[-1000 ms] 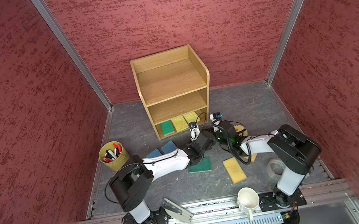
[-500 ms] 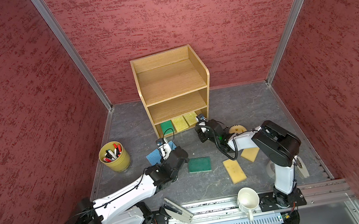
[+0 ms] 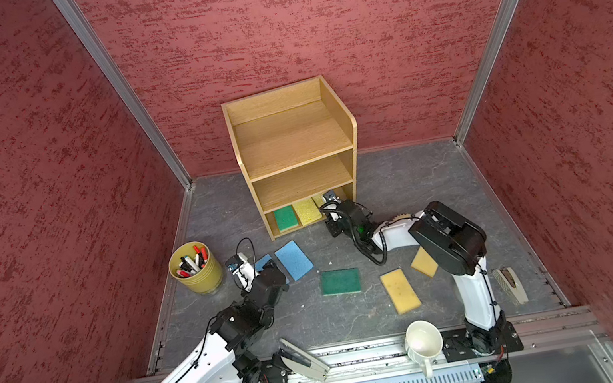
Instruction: Place and organize the cleaning sponges onto the shelf
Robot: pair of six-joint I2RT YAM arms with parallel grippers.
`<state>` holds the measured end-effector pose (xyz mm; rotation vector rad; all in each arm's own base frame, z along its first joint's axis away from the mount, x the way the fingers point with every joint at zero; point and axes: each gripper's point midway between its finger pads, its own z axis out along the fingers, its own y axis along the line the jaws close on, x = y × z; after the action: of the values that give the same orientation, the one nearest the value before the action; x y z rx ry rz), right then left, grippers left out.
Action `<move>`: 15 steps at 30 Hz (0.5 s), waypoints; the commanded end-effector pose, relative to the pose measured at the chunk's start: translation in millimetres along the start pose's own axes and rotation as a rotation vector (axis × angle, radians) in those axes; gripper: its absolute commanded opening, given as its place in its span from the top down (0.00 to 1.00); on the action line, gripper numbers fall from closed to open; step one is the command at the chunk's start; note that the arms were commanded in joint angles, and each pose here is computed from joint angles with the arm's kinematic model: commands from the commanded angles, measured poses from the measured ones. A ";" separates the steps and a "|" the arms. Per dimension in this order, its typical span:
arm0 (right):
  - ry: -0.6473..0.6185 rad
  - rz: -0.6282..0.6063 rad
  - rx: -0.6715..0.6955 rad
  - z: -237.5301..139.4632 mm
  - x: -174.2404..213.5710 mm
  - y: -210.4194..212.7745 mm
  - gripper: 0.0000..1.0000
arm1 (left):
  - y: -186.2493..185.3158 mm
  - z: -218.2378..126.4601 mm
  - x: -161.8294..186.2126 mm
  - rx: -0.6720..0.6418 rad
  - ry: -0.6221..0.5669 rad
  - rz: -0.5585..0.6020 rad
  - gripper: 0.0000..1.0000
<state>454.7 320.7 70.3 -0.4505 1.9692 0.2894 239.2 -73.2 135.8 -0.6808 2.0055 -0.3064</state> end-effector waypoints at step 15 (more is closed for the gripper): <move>-0.084 0.426 0.084 24.2 -15.2 -16.6 0.77 | 25.6 13.3 15.1 -0.040 0.064 -0.021 0.44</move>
<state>469.4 325.6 55.5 -0.1499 2.0517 0.4284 235.3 -59.5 105.3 -0.7344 2.0752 -0.2845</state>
